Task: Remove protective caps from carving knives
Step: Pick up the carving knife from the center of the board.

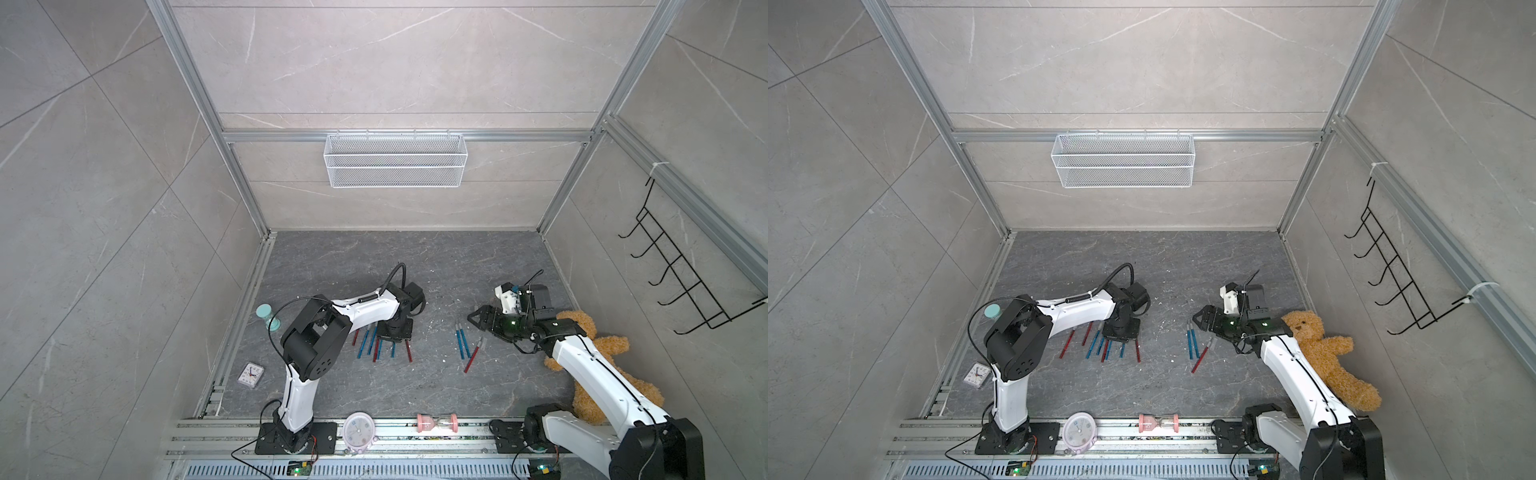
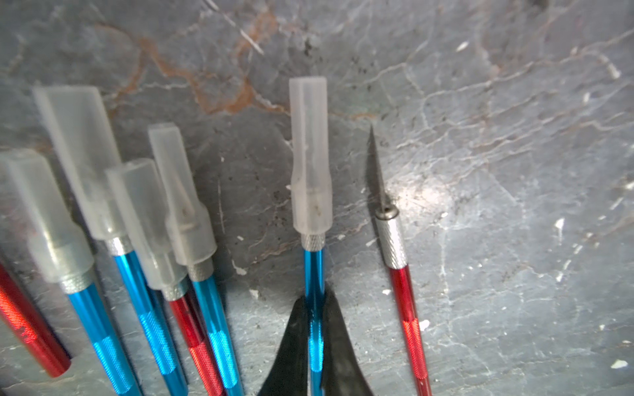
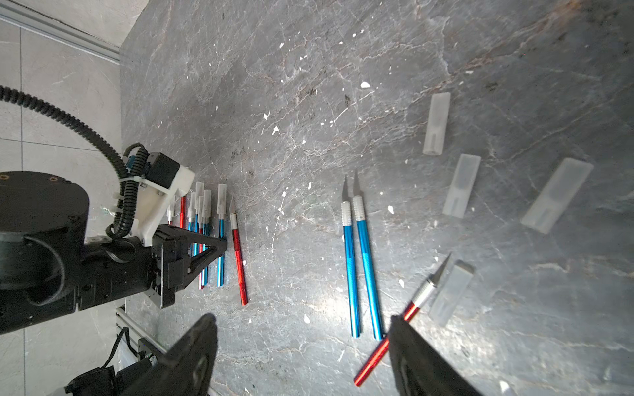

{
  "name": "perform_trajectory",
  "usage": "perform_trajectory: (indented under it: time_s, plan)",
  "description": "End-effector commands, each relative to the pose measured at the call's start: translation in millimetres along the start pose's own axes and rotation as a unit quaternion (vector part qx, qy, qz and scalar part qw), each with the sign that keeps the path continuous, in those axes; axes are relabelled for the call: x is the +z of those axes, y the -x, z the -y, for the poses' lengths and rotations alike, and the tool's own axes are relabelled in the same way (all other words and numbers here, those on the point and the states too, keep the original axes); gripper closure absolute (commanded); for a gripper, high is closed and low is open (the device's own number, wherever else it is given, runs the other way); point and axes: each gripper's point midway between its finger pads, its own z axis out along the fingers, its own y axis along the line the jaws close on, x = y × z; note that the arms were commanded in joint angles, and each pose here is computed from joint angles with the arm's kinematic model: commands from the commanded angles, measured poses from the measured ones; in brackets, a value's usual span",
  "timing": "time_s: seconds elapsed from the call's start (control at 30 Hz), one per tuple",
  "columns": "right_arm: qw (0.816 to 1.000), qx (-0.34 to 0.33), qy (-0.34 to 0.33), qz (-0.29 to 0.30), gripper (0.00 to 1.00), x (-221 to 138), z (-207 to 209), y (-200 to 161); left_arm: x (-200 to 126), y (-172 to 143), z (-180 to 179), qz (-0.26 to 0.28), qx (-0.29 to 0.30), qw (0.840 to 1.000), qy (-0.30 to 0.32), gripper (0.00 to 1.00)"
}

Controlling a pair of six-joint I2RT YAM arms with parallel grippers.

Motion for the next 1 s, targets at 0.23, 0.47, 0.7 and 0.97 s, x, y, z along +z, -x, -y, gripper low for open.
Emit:
perform_trajectory:
  time_s: [0.23, 0.47, 0.7, 0.97]
  plan:
    - [1.0, -0.013, -0.003, 0.001, 0.21, -7.1, -4.8, 4.8, -36.0, 4.5, 11.1, 0.032, 0.006, 0.998, -0.046, 0.99]
    - [1.0, -0.004, 0.031, -0.002, 0.21, 0.1, -15.5, 10.1, -73.9, 11.0, 31.6, 0.064, 0.011, 0.991, -0.115, 1.0]
    - [0.997, -0.005, 0.073, 0.002, 0.2, 8.8, -37.0, 19.8, -100.7, 18.7, 69.4, 0.092, 0.036, 0.972, -0.212, 1.0]
    - [0.995, -0.028, 0.094, -0.012, 0.17, 31.6, -68.3, 22.7, -113.3, 18.2, 108.5, 0.1, 0.077, 0.959, -0.253, 1.0]
